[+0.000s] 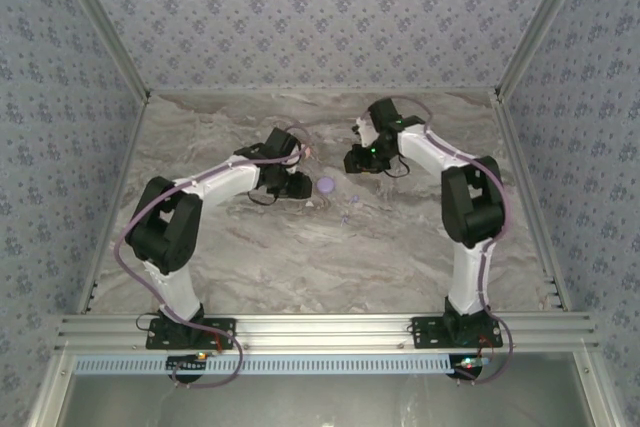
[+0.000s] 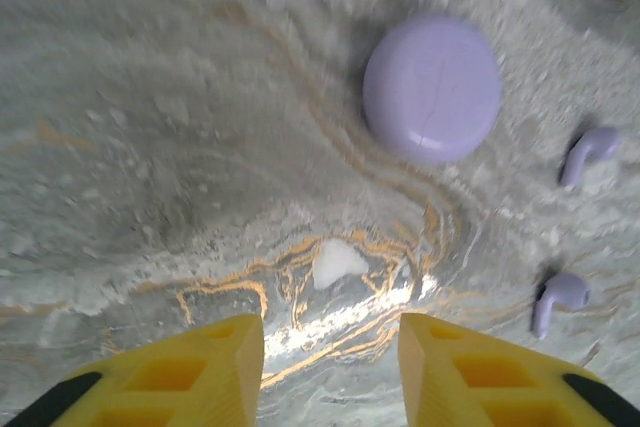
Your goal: Insert wireless bluetooth earbuds into charging case
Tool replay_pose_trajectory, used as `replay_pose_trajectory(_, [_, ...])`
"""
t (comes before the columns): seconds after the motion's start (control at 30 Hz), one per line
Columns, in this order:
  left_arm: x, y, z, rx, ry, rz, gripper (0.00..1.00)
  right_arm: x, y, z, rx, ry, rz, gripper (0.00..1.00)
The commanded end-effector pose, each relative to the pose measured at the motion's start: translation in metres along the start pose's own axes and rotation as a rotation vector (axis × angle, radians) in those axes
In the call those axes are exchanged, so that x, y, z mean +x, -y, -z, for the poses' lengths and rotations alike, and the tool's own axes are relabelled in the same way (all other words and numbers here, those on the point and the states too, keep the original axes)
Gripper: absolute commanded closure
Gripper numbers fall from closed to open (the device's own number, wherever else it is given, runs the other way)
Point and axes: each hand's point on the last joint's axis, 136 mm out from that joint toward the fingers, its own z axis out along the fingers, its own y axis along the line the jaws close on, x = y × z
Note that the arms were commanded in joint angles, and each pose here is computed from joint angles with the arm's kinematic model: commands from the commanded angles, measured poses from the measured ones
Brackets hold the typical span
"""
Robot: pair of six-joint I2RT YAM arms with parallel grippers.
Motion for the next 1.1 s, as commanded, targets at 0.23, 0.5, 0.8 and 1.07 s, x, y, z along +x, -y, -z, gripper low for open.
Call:
replay_pose_trajectory(0.23, [-0.006,0.02,-0.025,0.131,-0.002,0.116,0.71,-0.013,-0.002,-0.041,0.03,-0.102,-0.005,0.79])
replay_pose_trajectory(0.5, [-0.009,0.021,-0.045,0.134,-0.04,0.136,0.76,-0.019,-0.003,-0.06,0.025,-0.136,-0.009,0.83])
replay_pose_trajectory(0.8, [-0.013,0.009,-0.057,0.061,-0.058,0.16,0.79,-0.012,-0.002,-0.071,0.033,-0.178,-0.003,0.82])
replay_pose_trajectory(1.07, [-0.018,-0.003,-0.057,-0.025,-0.047,0.166,0.81,0.001,-0.001,-0.068,0.036,-0.203,0.004,0.82])
